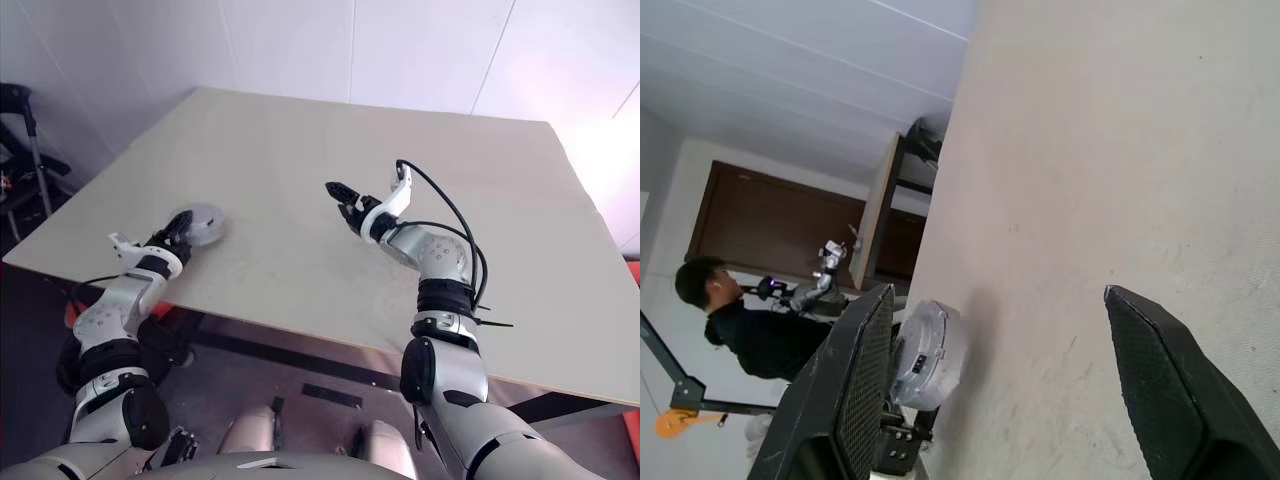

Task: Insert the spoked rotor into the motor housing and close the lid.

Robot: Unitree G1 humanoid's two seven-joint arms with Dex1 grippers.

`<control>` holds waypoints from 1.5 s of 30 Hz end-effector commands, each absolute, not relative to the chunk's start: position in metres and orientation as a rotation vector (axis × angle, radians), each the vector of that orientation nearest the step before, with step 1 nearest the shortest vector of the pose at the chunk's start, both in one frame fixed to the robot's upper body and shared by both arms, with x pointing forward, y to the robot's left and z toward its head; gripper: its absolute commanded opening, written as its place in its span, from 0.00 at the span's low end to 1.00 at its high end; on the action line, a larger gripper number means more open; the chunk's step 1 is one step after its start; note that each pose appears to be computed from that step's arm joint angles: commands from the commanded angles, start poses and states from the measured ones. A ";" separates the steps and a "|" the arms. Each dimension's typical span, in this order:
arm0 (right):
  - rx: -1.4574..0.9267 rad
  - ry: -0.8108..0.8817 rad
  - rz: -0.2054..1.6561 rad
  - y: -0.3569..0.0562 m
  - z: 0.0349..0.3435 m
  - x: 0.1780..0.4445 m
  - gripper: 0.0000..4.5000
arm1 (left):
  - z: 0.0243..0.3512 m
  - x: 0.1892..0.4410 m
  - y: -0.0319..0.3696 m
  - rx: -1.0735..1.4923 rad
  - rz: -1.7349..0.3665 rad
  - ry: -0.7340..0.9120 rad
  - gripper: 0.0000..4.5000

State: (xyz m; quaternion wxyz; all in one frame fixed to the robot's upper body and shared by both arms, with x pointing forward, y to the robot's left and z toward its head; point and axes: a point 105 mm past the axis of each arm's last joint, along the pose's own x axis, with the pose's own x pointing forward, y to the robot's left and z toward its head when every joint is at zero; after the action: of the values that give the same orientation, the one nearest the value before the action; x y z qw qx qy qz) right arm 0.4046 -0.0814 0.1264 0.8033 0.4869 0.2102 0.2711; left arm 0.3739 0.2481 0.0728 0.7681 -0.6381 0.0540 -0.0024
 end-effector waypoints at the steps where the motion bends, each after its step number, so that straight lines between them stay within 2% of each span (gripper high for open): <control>1: 1.037 0.420 0.606 -0.080 0.135 0.405 0.85 | 0.104 0.383 0.257 -1.351 -0.046 0.023 0.52; 18: 1.041 0.423 0.604 -0.078 0.136 0.406 0.85 | 0.096 0.384 0.280 -1.305 0.120 0.019 0.52; 19: 1.041 0.423 0.603 -0.078 0.136 0.406 0.85 | 0.095 0.384 0.283 -1.300 0.139 0.018 0.64; 22: 1.041 0.423 0.603 -0.078 0.135 0.406 0.85 | 0.093 0.384 0.286 -1.296 0.157 0.014 0.81; 24: 1.041 0.424 0.602 -0.078 0.135 0.406 0.85 | 0.093 0.384 0.288 -1.288 0.172 0.014 0.95; 25: 1.041 0.424 0.602 -0.078 0.135 0.406 0.85 | 0.092 0.384 0.289 -1.283 0.183 0.015 0.99; 31: 1.041 0.427 0.600 -0.078 0.134 0.407 0.85 | 0.082 0.382 0.305 -1.212 0.306 0.021 0.99; 37: 1.040 0.436 0.601 -0.078 0.133 0.407 0.85 | 0.066 0.371 0.340 -0.984 0.548 0.028 0.99; 45: 1.036 0.445 0.607 -0.077 0.131 0.406 0.85 | 0.079 0.362 0.370 -0.651 0.680 -0.063 0.99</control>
State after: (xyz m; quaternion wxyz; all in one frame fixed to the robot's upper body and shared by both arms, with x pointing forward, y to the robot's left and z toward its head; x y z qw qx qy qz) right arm 0.4044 -0.0810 0.1173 0.8014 0.4874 0.2236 0.2649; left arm 0.3593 0.3630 0.0586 0.8764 -0.3541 0.0017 0.3265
